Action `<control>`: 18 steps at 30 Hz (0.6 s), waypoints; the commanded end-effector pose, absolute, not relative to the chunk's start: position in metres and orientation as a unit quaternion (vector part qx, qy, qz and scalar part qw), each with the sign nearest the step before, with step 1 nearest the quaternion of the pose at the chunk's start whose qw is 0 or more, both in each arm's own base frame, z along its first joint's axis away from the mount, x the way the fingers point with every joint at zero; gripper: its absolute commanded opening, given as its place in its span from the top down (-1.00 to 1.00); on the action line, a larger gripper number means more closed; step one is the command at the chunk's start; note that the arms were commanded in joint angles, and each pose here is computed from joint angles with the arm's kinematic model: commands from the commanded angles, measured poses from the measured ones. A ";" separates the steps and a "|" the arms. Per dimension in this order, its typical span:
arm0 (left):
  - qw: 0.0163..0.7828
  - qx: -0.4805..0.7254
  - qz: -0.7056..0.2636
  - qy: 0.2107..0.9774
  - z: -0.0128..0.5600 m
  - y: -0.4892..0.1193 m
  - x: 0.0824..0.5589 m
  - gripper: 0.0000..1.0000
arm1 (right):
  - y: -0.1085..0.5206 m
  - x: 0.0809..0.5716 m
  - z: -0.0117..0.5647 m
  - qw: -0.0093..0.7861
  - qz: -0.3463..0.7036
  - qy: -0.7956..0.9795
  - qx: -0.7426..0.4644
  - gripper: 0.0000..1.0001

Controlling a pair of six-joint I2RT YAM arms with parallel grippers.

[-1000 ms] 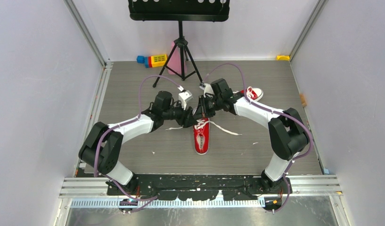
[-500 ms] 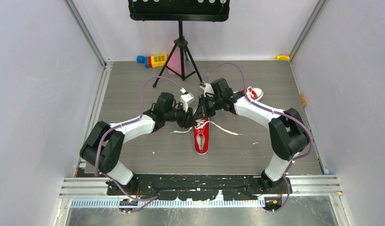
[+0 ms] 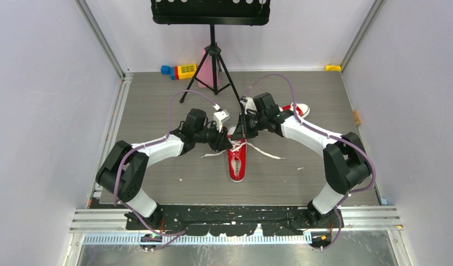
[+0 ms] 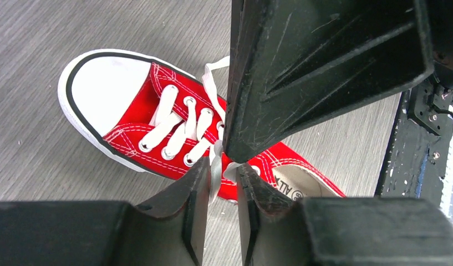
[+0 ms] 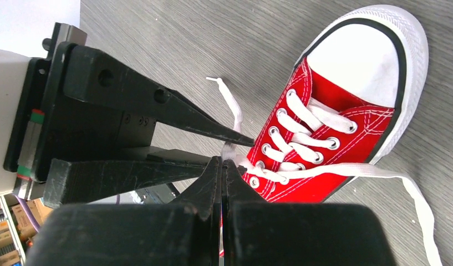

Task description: Tie the shoes

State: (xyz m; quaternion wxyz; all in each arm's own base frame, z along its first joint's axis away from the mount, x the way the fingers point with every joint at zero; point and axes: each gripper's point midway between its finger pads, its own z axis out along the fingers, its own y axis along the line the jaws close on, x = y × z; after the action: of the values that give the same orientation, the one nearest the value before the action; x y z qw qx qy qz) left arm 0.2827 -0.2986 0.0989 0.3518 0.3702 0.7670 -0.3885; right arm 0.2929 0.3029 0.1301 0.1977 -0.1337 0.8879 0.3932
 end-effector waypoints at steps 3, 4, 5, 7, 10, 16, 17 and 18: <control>0.363 0.381 -0.403 0.749 0.113 -0.308 0.285 0.67 | 0.299 0.293 0.145 0.221 0.401 0.879 -0.133 1.00; 0.364 0.382 -0.403 0.748 0.113 -0.308 0.285 0.74 | 0.298 0.293 0.144 0.221 0.400 0.880 -0.132 1.00; 0.365 0.382 -0.403 0.747 0.114 -0.308 0.285 0.83 | 0.297 0.293 0.144 0.221 0.398 0.881 -0.130 1.00; 0.360 0.385 -0.403 0.748 0.112 -0.308 0.284 1.00 | 0.295 0.294 0.144 0.225 0.395 0.882 -0.125 1.00; 0.352 0.388 -0.402 0.751 0.109 -0.309 0.283 1.00 | 0.291 0.294 0.144 0.229 0.391 0.884 -0.115 1.00; 0.344 0.398 -0.396 0.753 0.106 -0.314 0.280 1.00 | 0.282 0.296 0.143 0.247 0.384 0.886 -0.087 1.00; 0.343 0.400 -0.394 0.753 0.106 -0.315 0.280 1.00 | 0.281 0.297 0.143 0.247 0.382 0.887 -0.082 1.00; 0.343 0.401 -0.391 0.754 0.105 -0.315 0.279 1.00 | 0.280 0.297 0.143 0.246 0.381 0.888 -0.079 0.99</control>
State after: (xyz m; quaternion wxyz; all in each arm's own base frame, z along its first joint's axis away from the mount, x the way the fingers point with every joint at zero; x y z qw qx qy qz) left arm 0.2767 -0.3088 0.0987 0.3378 0.3844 0.7624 -0.3961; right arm 0.2856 0.2823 0.1216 0.2067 -0.0935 0.8994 0.3737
